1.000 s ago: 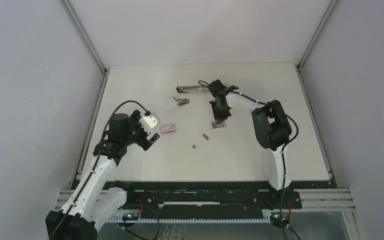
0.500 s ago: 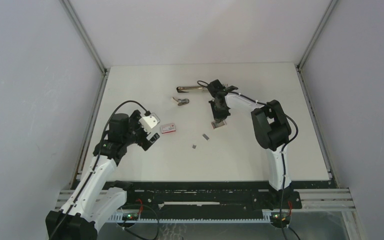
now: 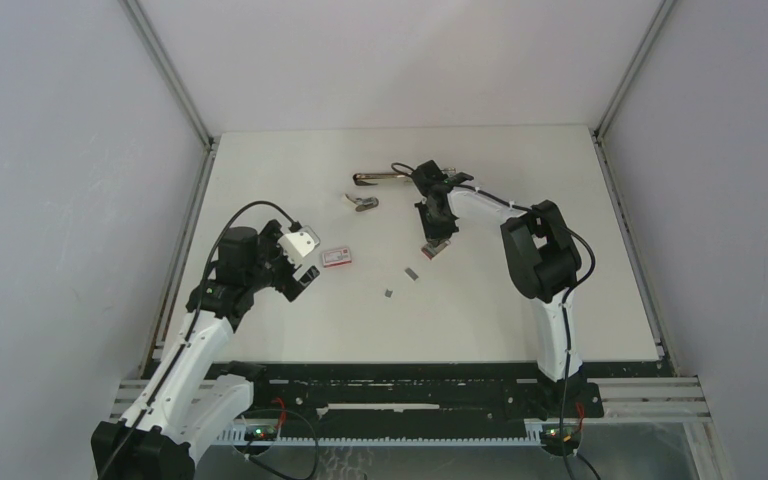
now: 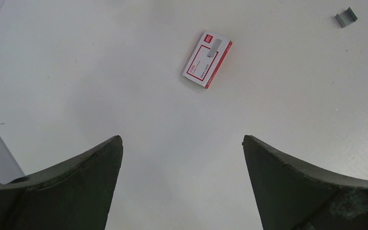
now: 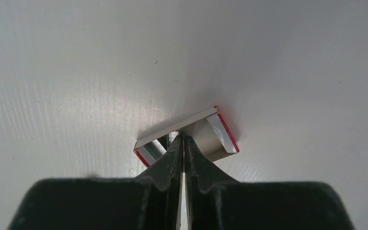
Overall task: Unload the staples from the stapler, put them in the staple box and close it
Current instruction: Place the staple in the staple box.
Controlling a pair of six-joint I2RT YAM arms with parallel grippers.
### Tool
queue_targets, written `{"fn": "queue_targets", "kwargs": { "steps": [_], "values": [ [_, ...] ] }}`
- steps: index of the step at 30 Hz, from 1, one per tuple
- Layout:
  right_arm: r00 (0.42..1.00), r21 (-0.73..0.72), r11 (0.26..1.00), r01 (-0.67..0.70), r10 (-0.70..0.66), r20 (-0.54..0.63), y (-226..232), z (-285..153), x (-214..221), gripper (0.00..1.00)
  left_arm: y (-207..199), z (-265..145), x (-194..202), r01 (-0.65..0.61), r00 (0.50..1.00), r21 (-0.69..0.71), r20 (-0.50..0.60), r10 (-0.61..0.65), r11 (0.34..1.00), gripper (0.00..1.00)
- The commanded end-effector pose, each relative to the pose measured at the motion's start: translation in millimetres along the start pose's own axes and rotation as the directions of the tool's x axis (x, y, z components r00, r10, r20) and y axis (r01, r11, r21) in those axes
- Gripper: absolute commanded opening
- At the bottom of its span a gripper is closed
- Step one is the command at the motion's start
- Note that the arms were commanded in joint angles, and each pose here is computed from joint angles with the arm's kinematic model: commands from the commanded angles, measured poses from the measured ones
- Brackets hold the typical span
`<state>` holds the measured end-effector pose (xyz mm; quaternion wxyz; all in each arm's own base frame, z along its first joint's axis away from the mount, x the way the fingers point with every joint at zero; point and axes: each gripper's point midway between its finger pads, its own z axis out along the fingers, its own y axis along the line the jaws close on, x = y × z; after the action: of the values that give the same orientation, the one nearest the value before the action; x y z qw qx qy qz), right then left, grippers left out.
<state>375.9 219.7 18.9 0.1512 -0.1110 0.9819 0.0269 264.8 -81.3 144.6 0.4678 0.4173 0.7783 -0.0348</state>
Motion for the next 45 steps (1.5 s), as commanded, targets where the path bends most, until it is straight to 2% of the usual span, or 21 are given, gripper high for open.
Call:
{"fn": "queue_targets", "kwargs": {
  "steps": [1,14,24,29,33,45],
  "values": [
    [0.998,-0.004,1.0,0.0,0.0,0.065,6.3,-7.5,-20.6,0.03,4.2,-0.5,-4.6,-0.003,0.999,-0.025,0.033,0.004,1.0,1.0],
    [0.996,0.004,1.0,0.022,-0.023,0.085,6.2,-10.3,-26.6,0.09,4.4,-1.1,-5.2,-0.005,0.999,-0.027,0.035,0.006,1.0,1.0],
    [0.994,-0.011,0.999,0.038,-0.036,0.105,8.4,-19.7,-31.7,0.07,4.2,-1.0,-5.0,-0.003,0.999,-0.026,0.034,0.004,1.0,0.99],
    [0.991,-0.037,0.999,0.028,-0.023,0.129,8.7,-33.3,-36.8,0.1,4.2,-1.1,-5.1,-0.003,0.999,-0.026,0.035,0.004,1.0,1.0],
    [0.987,0.01,0.999,0.033,-0.035,0.158,-0.1,-41.8,-42.0,0.11,4.1,-1.1,-5.3,-0.003,0.999,-0.026,0.035,0.004,1.0,1.0],
    [0.991,-0.036,0.995,0.097,-0.093,0.098,5.0,-39.3,-23.7,0.12,4.4,-0.9,-5.3,-0.003,0.999,-0.026,0.034,0.004,1.0,1.0]
  ]
}}
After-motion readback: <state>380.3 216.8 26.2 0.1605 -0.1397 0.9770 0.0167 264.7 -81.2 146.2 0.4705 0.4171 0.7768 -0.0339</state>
